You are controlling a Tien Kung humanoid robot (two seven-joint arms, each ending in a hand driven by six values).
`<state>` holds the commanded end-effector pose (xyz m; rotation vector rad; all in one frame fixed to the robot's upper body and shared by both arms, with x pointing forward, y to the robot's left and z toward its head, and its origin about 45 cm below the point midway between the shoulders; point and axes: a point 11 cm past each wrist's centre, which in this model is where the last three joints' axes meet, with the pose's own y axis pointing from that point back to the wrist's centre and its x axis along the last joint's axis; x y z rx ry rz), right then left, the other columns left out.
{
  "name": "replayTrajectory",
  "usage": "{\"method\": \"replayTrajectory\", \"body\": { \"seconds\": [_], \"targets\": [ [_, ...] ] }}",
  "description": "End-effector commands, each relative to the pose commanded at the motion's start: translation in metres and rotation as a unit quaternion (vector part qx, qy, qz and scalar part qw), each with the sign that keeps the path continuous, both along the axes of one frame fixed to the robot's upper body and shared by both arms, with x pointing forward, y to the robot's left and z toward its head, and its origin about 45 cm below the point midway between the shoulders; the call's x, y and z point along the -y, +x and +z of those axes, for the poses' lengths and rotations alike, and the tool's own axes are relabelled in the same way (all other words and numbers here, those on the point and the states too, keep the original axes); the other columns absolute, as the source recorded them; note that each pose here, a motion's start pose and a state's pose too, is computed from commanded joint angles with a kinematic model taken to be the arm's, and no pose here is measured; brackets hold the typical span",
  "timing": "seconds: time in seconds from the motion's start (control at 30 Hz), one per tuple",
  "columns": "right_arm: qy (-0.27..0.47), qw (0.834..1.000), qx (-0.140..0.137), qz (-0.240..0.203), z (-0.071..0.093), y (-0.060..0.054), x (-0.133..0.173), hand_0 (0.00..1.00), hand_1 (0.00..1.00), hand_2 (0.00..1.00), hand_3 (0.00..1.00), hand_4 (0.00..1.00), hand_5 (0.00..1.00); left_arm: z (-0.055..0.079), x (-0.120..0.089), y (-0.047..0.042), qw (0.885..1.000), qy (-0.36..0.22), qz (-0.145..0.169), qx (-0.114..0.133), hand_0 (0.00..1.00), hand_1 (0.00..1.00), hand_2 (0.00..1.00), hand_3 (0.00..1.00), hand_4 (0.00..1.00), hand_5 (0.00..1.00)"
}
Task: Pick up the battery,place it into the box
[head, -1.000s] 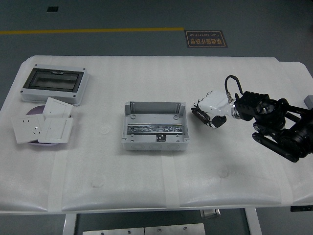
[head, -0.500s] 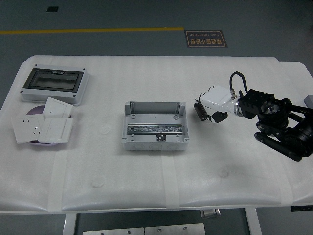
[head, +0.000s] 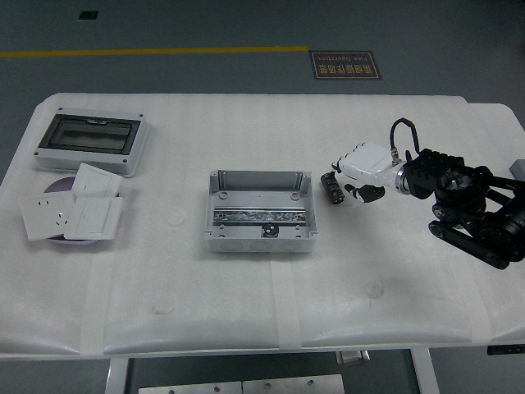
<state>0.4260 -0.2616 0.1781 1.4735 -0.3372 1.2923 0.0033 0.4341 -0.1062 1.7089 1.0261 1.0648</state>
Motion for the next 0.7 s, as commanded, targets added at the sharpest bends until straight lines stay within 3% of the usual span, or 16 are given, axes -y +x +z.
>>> {"method": "replayTrajectory", "body": {
  "seconds": [0.03, 0.07, 0.23, 0.27, 0.43, 0.47, 0.7],
  "targets": [
    [-0.001, 1.000, -0.003, -0.004, -0.0008, -0.0004, 0.0014, 0.780, 0.683, 0.741, 0.778, 0.364, 0.026, -0.0001, 0.0002, -0.0003, 1.000, 0.000, 0.000, 0.000, 0.680, 0.677, 0.585, 0.636, 0.625, 0.338],
    [-0.001, 1.000, -0.006, -0.008, -0.0016, -0.0009, 0.0029, 0.782, 0.691, 0.778, 0.854, 0.436, 0.052, -0.0002, 0.0005, -0.0005, 1.000, -0.001, 0.000, -0.001, 0.680, 0.677, 0.584, 0.636, 0.625, 0.340],
    [0.006, 1.000, -0.007, -0.021, -0.0042, -0.0031, 0.0066, 0.782, 0.691, 0.778, 0.854, 0.436, 0.052, -0.0007, 0.0021, -0.0015, 1.000, -0.002, 0.000, -0.002, 0.680, 0.677, 0.584, 0.636, 0.625, 0.340],
    [0.008, 1.000, -0.007, -0.023, -0.0046, -0.0035, 0.0068, 0.868, 0.755, 0.902, 0.998, 0.756, 0.166, -0.0009, 0.0024, -0.0016, 1.000, -0.002, 0.001, -0.002, 0.679, 0.677, 0.585, 0.636, 0.624, 0.340],
    [0.021, 0.999, -0.001, -0.030, -0.0048, -0.0045, 0.0072, 0.868, 0.755, 0.902, 0.998, 0.756, 0.166, -0.0013, 0.0036, -0.0013, 1.000, -0.004, 0.001, -0.002, 0.679, 0.677, 0.585, 0.636, 0.624, 0.340],
    [0.022, 0.999, 0.001, -0.031, -0.0048, -0.0046, 0.0074, 0.894, 0.776, 0.966, 0.998, 0.818, 0.191, -0.0013, 0.0037, -0.0013, 1.000, -0.004, 0.001, -0.002, 0.679, 0.677, 0.585, 0.636, 0.624, 0.340],
    [0.045, 0.998, 0.006, -0.039, -0.0051, -0.0067, 0.0097, 0.900, 0.781, 0.977, 0.998, 0.837, 0.200, -0.0016, 0.0042, -0.0032, 1.000, -0.004, 0.001, -0.004, 0.679, 0.678, 0.585, 0.635, 0.623, 0.340]
  ]
}}
